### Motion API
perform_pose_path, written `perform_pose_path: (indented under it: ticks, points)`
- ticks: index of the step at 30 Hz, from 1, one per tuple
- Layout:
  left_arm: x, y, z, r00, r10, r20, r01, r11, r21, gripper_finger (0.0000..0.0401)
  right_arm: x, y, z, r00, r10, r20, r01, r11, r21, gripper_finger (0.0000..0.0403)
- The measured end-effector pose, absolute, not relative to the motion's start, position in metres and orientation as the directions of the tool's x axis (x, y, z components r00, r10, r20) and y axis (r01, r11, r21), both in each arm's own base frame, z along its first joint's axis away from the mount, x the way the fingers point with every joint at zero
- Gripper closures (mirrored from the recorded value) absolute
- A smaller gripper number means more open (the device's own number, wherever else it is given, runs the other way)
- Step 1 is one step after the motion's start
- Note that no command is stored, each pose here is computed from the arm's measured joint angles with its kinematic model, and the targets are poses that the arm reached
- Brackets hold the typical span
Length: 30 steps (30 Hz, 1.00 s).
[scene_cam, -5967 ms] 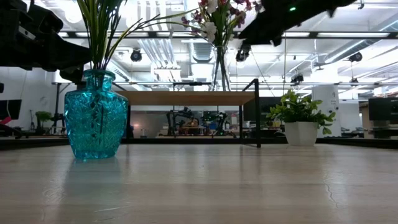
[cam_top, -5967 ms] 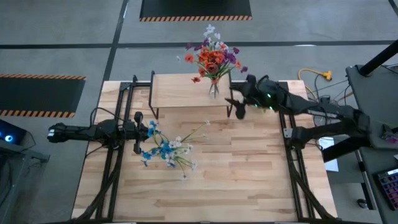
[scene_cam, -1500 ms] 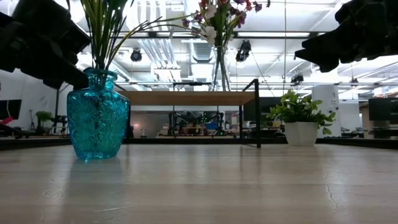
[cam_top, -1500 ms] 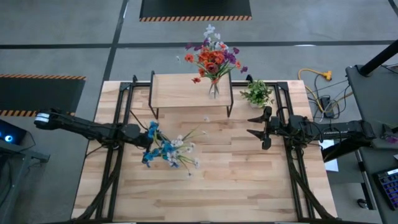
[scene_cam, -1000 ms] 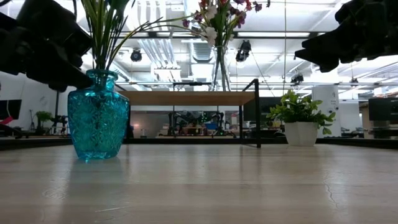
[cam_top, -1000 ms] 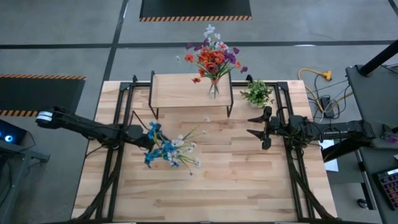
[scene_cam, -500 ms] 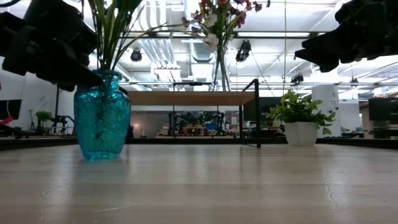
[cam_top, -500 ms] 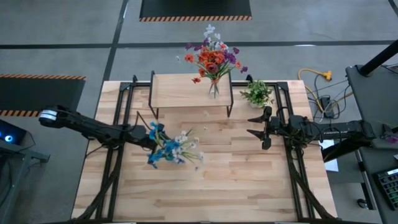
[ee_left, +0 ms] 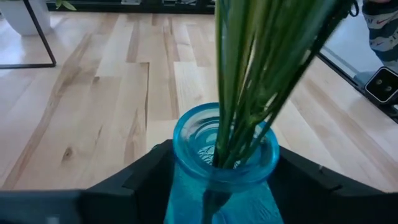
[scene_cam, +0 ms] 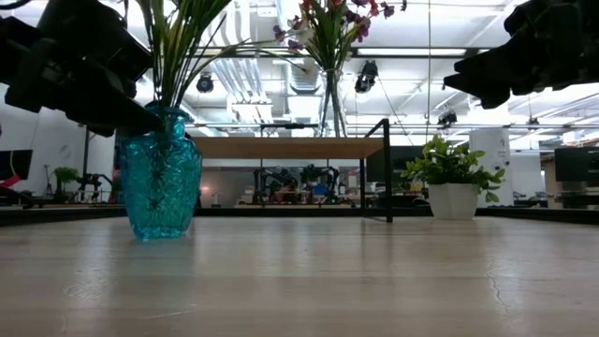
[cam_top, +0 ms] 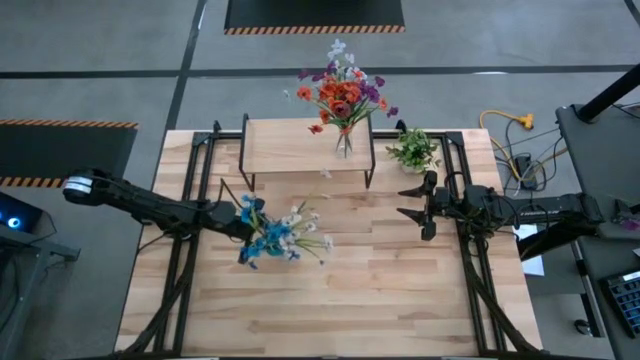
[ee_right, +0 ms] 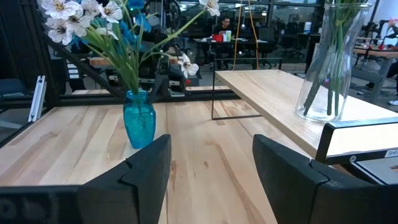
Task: Pick and place flowers into a vace then onto a shelf
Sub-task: Put the blue vase on the shelf
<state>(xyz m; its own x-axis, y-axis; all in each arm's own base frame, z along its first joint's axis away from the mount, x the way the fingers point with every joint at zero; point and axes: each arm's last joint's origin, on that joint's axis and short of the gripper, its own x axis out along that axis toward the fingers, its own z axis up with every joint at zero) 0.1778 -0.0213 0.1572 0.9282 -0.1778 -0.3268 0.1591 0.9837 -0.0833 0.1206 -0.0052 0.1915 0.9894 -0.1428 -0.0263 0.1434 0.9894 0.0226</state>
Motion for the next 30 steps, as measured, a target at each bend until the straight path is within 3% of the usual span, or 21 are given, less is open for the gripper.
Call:
perform_pose_path:
  ticks: [8,19,30]
  points:
    - [0.179,-0.021,0.160,0.937,-0.174,-0.305,0.157,0.984,-0.079,0.0252,0.121,-0.005,0.192,0.989,-0.143,-0.026,0.143,0.989,0.023,0.0184]
    - [0.179,-0.021,0.161,0.943,-0.169,-0.285,0.173,0.985,-0.013,0.0250,0.121,-0.005,0.192,0.989,-0.143,-0.026,0.143,0.989,0.023,0.0184]
    - [0.183,-0.020,0.186,0.986,-0.136,-0.101,0.139,0.990,0.022,0.0250,0.121,-0.005,0.191,0.989,-0.143,-0.027,0.143,0.989,0.027,0.0184]
